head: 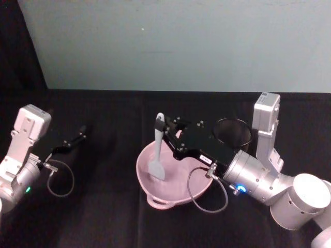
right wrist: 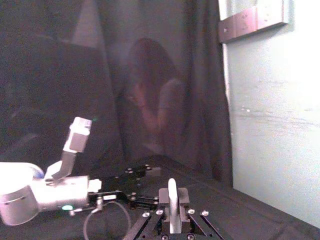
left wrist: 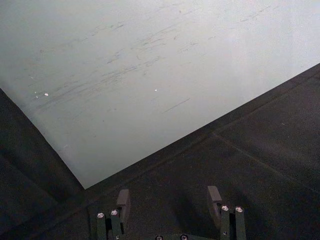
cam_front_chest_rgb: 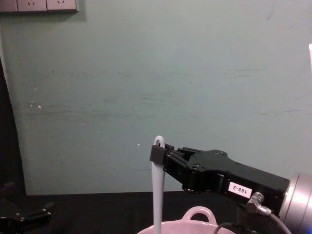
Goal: Use the one hand to pick up the spoon and stir the clear water in the bowl.
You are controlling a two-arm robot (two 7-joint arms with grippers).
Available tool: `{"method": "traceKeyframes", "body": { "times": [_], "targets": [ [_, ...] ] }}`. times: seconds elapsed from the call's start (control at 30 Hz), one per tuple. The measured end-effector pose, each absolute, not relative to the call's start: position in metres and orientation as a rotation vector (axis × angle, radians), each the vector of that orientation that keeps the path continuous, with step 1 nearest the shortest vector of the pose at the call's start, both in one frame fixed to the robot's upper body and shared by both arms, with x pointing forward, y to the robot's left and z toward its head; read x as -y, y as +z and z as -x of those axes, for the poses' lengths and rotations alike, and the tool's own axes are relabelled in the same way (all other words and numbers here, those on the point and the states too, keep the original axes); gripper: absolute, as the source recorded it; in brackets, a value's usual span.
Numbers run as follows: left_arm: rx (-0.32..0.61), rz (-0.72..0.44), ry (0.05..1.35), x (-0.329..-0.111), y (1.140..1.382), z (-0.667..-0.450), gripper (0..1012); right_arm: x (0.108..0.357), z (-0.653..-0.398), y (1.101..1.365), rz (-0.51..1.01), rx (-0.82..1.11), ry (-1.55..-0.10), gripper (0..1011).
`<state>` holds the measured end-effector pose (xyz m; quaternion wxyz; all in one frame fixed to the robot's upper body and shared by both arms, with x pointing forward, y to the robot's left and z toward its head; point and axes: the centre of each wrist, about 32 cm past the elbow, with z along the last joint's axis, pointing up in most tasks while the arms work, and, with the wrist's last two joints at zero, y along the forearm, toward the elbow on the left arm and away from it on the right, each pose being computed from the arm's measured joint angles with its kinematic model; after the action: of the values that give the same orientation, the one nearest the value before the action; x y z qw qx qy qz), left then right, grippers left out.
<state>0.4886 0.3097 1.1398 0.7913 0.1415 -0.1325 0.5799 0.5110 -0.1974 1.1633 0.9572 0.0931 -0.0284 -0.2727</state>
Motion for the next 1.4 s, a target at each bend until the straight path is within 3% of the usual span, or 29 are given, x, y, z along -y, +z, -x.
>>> {"method": "traceKeyframes", "body": {
  "times": [0.4, 0.83, 1.4],
  "targets": [
    [0.285, -0.304, 1.248, -0.310, 1.140, -0.489, 1005, 0.220, -0.520, 1.164, -0.186, 0.081, -0.659, 111],
    [0.285, -0.304, 1.248, -0.310, 1.140, -0.489, 1005, 0.246, -0.509, 1.171, -0.155, 0.113, -0.691, 111],
    [0.285, -0.304, 1.248, -0.310, 1.140, -0.489, 1005, 0.220, -0.487, 1.170, -0.164, 0.080, -0.545, 111]
  ]
}}
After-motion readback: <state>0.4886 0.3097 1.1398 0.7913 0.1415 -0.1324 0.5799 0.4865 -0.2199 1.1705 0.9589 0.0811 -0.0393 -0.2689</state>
